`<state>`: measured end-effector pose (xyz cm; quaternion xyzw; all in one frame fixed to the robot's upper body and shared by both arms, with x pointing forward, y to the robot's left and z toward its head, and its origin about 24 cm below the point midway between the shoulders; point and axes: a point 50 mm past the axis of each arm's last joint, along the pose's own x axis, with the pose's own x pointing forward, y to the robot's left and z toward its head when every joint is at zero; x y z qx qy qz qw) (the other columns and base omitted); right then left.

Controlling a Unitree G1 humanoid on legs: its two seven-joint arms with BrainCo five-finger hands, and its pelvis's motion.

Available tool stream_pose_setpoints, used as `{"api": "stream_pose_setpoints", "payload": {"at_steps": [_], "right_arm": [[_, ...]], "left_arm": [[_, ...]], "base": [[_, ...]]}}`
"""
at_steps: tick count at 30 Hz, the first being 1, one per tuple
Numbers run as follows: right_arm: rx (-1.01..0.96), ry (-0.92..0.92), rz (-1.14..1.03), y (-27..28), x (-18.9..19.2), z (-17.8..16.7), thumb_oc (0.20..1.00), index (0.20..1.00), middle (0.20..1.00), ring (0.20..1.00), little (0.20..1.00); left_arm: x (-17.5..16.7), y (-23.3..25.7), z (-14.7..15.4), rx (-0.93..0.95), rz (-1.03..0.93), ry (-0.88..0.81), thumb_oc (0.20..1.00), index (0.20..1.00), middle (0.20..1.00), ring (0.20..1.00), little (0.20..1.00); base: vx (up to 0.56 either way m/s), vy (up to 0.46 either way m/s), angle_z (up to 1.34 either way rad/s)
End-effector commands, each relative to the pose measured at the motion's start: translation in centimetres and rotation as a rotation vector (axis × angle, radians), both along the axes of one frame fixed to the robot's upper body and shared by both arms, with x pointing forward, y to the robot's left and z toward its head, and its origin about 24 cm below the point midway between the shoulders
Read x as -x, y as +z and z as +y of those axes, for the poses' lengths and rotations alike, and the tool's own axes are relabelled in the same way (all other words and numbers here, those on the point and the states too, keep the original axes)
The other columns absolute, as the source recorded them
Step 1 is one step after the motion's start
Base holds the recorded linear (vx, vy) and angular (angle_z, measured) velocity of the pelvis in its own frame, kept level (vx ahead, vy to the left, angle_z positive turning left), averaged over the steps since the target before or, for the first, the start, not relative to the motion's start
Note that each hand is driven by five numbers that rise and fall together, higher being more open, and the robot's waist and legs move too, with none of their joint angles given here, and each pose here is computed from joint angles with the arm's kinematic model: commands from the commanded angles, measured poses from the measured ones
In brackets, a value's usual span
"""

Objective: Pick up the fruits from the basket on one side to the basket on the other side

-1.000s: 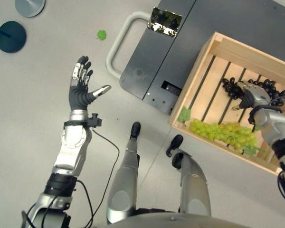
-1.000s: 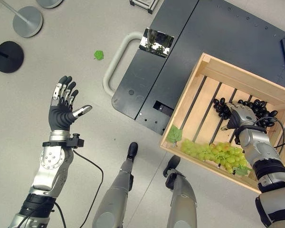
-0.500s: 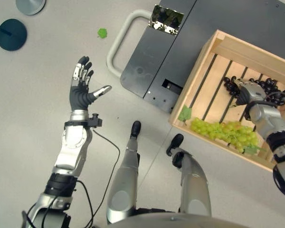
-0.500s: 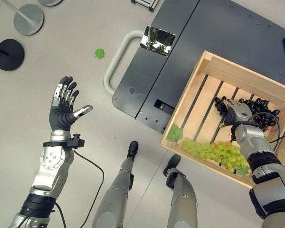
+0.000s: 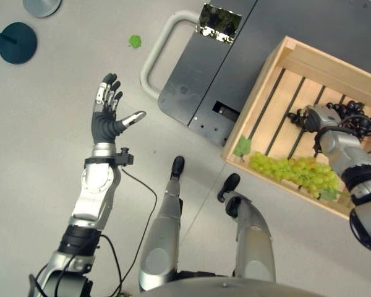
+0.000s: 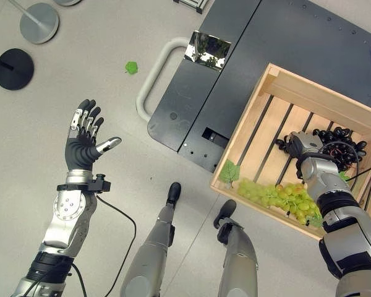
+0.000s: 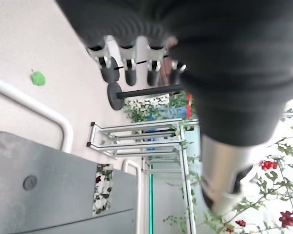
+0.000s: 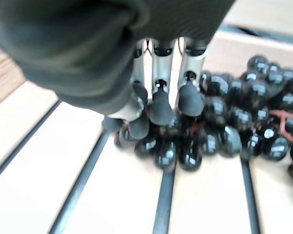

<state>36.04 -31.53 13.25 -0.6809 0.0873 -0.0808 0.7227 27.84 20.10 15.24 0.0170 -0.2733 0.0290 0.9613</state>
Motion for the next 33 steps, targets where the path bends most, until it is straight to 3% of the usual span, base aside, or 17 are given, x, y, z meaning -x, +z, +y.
{"api": "stream_pose_setpoints", "payload": {"at_steps": [1, 7, 10, 12, 13, 17, 21, 22, 23, 27, 33], "right_arm": [[0.037, -0.030, -0.033, 1.7, -0.2, -0.8, 0.200, 0.200, 0.200, 0.200, 0.200], [-0.038, 0.012, -0.070, 1.8, -0.4, 0.2, 0.200, 0.200, 0.200, 0.200, 0.200], [-0.255, 0.076, -0.141, 2.1, -0.6, 1.8, 0.200, 0.200, 0.200, 0.200, 0.200], [-0.260, 0.075, -0.141, 2.1, -0.5, 1.7, 0.200, 0.200, 0.200, 0.200, 0.200], [-0.484, 0.161, -0.163, 2.3, -0.4, 3.2, 0.200, 0.200, 0.200, 0.200, 0.200], [-1.005, 0.345, -0.191, 1.5, 1.3, 4.9, 0.200, 0.200, 0.200, 0.200, 0.200], [-1.023, 0.398, -0.202, 1.6, 2.4, 5.3, 0.200, 0.200, 0.200, 0.200, 0.200], [-0.895, 0.401, -0.224, 2.8, 2.5, 4.9, 0.498, 0.498, 0.498, 0.498, 0.498], [-0.742, 0.410, -0.237, 4.2, 2.6, 4.7, 1.000, 1.000, 1.000, 1.000, 1.000], [-0.257, 0.336, -0.351, 8.1, 2.8, 3.2, 1.000, 1.000, 1.000, 1.000, 1.000], [-0.074, 0.249, -0.334, 8.1, 3.1, 1.6, 1.000, 1.000, 1.000, 1.000, 1.000]], "left_arm": [[0.8, 2.4, -1.0, 0.027, -0.133, -0.040, 1.000, 1.000, 1.000, 1.000, 1.000], [0.8, 2.3, -1.0, 0.025, -0.131, -0.041, 1.000, 1.000, 1.000, 1.000, 1.000], [0.6, 2.4, -0.9, 0.026, -0.128, -0.038, 1.000, 1.000, 1.000, 1.000, 1.000], [0.6, 2.4, -0.9, 0.024, -0.127, -0.040, 1.000, 1.000, 1.000, 1.000, 1.000], [0.5, 2.6, -0.7, 0.015, -0.133, -0.040, 1.000, 1.000, 1.000, 1.000, 1.000], [0.5, 2.7, -0.6, 0.001, -0.133, -0.082, 1.000, 1.000, 1.000, 1.000, 1.000], [0.7, 2.5, 0.1, -0.025, -0.121, -0.063, 1.000, 1.000, 1.000, 1.000, 1.000], [0.8, 2.5, 0.5, -0.041, -0.118, -0.046, 1.000, 1.000, 1.000, 1.000, 1.000], [1.0, 2.4, 1.0, -0.050, -0.114, -0.027, 1.000, 1.000, 1.000, 1.000, 1.000], [1.6, 3.0, 1.6, -0.031, -0.155, 0.009, 1.000, 1.000, 1.000, 1.000, 1.000], [1.9, 2.8, 1.7, -0.017, -0.155, 0.018, 1.000, 1.000, 1.000, 1.000, 1.000]], "base": [[0.00, 0.000, 0.00], [0.00, 0.000, 0.00], [0.00, 0.000, 0.00], [0.00, 0.000, 0.00], [0.00, 0.000, 0.00], [-0.02, -0.037, 0.05], [0.00, -0.005, 0.01], [0.00, 0.000, 0.00], [-0.10, 0.057, -0.02], [-0.07, 0.058, -0.18], [-0.01, 0.039, -0.12]]}}
